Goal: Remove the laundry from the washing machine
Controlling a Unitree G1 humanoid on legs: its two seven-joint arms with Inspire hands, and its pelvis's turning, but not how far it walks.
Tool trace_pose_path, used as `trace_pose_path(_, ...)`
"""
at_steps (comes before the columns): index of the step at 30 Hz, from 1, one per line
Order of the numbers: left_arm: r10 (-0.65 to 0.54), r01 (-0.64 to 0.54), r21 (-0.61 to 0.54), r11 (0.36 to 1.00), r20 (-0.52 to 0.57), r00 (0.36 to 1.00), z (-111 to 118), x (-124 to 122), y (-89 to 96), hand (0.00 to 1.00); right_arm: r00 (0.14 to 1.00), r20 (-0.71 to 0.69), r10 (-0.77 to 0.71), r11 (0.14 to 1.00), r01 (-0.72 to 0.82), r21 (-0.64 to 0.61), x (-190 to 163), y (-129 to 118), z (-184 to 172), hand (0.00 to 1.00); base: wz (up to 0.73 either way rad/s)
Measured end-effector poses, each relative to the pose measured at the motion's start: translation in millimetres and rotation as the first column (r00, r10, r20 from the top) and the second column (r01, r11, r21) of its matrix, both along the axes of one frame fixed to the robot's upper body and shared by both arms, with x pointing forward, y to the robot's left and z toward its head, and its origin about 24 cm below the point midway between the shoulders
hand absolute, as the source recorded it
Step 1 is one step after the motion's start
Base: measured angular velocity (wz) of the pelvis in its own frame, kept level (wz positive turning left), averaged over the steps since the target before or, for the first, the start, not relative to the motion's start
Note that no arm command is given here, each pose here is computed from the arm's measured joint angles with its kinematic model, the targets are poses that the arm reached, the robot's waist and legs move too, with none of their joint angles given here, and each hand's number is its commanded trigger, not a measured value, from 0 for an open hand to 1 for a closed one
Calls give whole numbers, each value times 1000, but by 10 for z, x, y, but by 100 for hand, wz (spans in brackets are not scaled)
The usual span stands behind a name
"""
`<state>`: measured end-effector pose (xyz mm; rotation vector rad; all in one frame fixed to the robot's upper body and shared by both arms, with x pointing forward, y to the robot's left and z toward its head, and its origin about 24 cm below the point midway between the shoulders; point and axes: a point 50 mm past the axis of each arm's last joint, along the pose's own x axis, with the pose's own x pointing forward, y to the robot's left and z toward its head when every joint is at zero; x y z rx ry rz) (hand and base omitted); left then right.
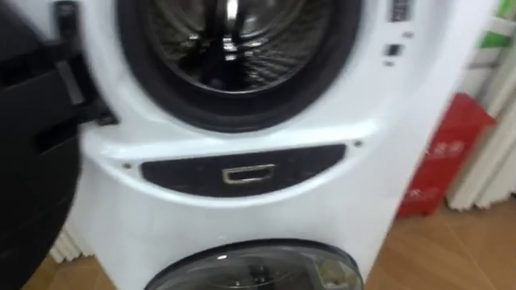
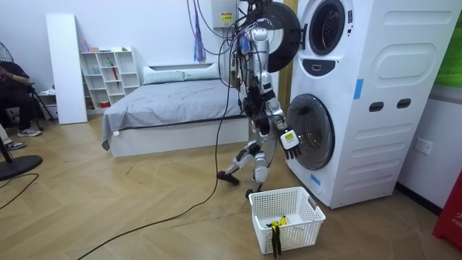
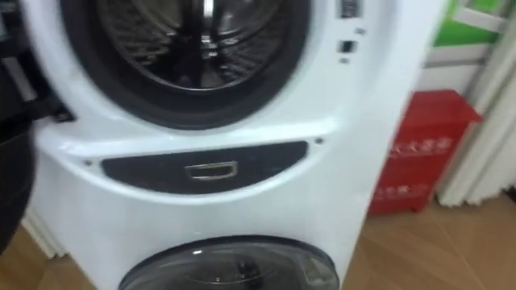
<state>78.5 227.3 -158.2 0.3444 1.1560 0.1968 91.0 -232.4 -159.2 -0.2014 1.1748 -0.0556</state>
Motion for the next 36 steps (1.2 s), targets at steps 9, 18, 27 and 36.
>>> trace_pose_path(9,-90,92,-17,996,82,993,60,365,-116,0,997,46,-60,998,60,8,110,22,22,0,20)
trace_pose_path(18,-46,47,20,999,-60,997,-52,-124,-19,0,987,36,-159,987,160,-1,-9,-78,17,0,44)
trace_pose_path(27,-6,7,45,999,-32,999,-37,-148,30,0,998,-19,-67,997,67,49,-100,120,-50,0,-19)
trace_pose_path(36,49,-48,26,999,-16,999,-39,-141,12,0,999,7,-46,998,46,45,-41,125,-32,0,-5)
